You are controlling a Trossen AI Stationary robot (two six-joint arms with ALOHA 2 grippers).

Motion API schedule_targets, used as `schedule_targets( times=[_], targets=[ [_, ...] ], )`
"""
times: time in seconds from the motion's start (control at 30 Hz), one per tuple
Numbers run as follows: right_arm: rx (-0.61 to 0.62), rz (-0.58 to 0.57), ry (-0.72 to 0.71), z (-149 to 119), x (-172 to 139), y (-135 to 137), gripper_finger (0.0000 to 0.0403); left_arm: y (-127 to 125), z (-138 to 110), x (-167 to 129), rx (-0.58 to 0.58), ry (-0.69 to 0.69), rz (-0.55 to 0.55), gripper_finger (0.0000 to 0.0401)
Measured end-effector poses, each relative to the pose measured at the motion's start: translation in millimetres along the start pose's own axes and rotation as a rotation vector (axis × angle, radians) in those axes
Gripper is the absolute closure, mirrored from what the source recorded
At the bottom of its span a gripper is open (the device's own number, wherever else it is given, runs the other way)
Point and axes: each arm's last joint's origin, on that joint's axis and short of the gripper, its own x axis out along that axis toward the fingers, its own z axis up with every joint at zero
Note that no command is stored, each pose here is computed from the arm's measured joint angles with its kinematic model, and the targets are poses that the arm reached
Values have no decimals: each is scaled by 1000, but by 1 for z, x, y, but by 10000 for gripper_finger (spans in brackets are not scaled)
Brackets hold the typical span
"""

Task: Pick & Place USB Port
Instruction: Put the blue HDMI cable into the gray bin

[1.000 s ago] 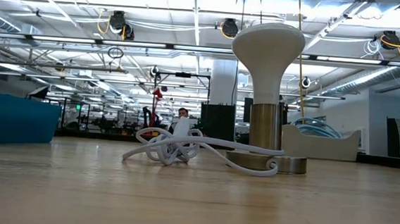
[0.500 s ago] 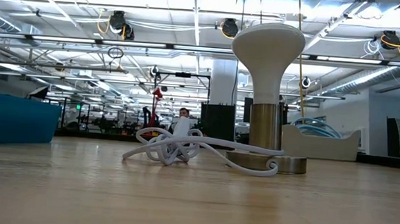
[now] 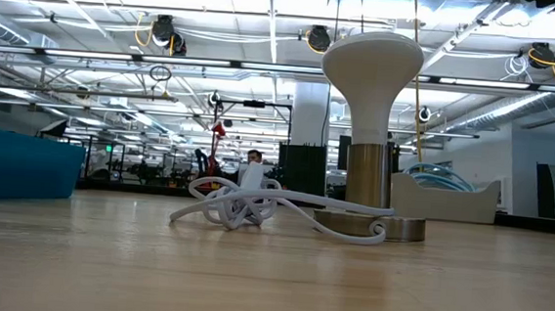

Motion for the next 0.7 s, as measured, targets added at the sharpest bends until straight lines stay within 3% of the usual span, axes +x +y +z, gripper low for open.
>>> schedule_targets(
  times=[0.1,0.17,0.23,0.3,0.37,0.43,0.5,0.57,0.63,0.7],
  targets=[
    [4,-2,15,1,-1,1,393,-34,7,2,98,102,-96,327],
    [3,-3,21,0,-1,1,393,-62,13,5,184,163,-306,367],
    [2,-2,20,1,-1,1,393,-86,20,5,249,113,-576,392],
    [2,-2,19,1,-1,1,393,-102,26,4,282,9,-805,390],
    [6,-2,23,0,0,1,393,-106,24,6,351,-24,-905,378],
    [10,4,25,0,0,3,393,-99,16,18,432,57,-854,366],
    [12,12,23,-1,1,5,393,-82,4,44,451,184,-682,353],
    [15,21,24,-1,2,7,393,-54,-6,77,393,284,-530,342],
    [15,25,25,-1,2,8,393,-24,-18,112,306,331,-501,333],
    [16,23,25,-1,2,8,393,9,-26,141,212,291,-530,325]
  ],
)
